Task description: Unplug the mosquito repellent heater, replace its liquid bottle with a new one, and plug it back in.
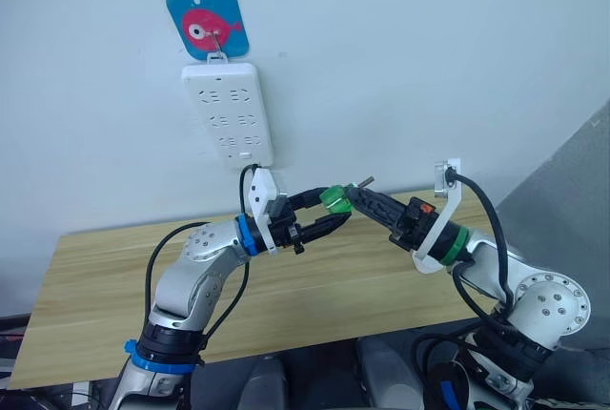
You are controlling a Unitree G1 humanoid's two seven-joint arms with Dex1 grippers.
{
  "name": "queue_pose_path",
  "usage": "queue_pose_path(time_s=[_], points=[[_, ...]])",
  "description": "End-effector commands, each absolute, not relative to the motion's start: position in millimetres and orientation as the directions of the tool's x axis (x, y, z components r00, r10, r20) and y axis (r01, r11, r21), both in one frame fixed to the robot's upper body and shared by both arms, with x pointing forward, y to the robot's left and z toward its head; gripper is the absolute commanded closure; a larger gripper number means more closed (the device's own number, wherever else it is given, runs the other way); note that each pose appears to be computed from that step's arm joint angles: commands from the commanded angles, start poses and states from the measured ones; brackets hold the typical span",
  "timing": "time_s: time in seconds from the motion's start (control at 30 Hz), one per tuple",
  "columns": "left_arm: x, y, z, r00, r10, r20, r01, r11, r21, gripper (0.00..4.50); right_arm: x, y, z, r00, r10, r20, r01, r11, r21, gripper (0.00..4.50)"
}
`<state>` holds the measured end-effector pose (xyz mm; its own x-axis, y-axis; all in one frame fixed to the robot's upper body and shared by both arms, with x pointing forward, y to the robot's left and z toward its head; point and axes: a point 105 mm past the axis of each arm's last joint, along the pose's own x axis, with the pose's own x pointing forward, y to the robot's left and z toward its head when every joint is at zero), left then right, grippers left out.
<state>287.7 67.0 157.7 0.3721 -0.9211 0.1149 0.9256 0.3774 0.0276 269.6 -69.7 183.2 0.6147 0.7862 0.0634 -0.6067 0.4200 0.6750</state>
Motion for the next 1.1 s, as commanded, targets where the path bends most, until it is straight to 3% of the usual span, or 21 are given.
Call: queue_pose_path(time_s=[0.03, 0.1, 0.4, 0.7, 0.77, 0.8, 0.97, 1.1], points=[[283.2, 63.6, 175.3, 0.342, -0.924, 0.169, 0.931, 0.358, 0.074, 2.23, 267.3, -63.4, 192.3, 0.597, 0.793, 0.124, -0.634, 0.372, 0.678, 0.17], [282.9, 63.4, 175.6, 0.342, -0.925, 0.169, 0.931, 0.358, 0.077, 2.23, 267.7, -62.9, 192.4, 0.594, 0.794, 0.126, -0.634, 0.367, 0.681, 0.57], [281.7, 61.6, 176.6, 0.341, -0.924, 0.172, 0.93, 0.359, 0.084, 2.23, 265.5, -60.4, 193.0, 0.573, 0.81, 0.128, -0.639, 0.343, 0.688, 3.61], [279.2, 61.6, 171.3, 0.334, -0.93, 0.151, 0.937, 0.345, 0.052, 2.23, 255.7, -55.9, 198.1, 0.517, 0.843, 0.15, -0.655, 0.277, 0.703, 3.67], [282.0, 63.9, 170.2, 0.344, -0.928, 0.141, 0.934, 0.353, 0.046, 1.52, 254.0, -55.3, 198.8, 0.511, 0.846, 0.15, -0.654, 0.269, 0.707, 3.67], [283.0, 65.0, 169.4, 0.346, -0.929, 0.133, 0.934, 0.355, 0.045, 1.41, 253.8, -55.3, 199.2, 0.512, 0.846, 0.151, -0.651, 0.267, 0.71, 3.67], [286.7, 75.3, 165.4, 0.37, -0.925, 0.088, 0.925, 0.375, 0.051, 0.03, 253.1, -56.0, 199.4, 0.518, 0.843, 0.142, -0.64, 0.272, 0.719, 3.67], [288.9, 98.6, 156.6, 0.416, -0.909, 0.007, 0.907, 0.415, 0.072, 0.0, 260.1, -64.0, 196.4, 0.565, 0.818, 0.106, -0.63, 0.344, 0.696, 3.67]])
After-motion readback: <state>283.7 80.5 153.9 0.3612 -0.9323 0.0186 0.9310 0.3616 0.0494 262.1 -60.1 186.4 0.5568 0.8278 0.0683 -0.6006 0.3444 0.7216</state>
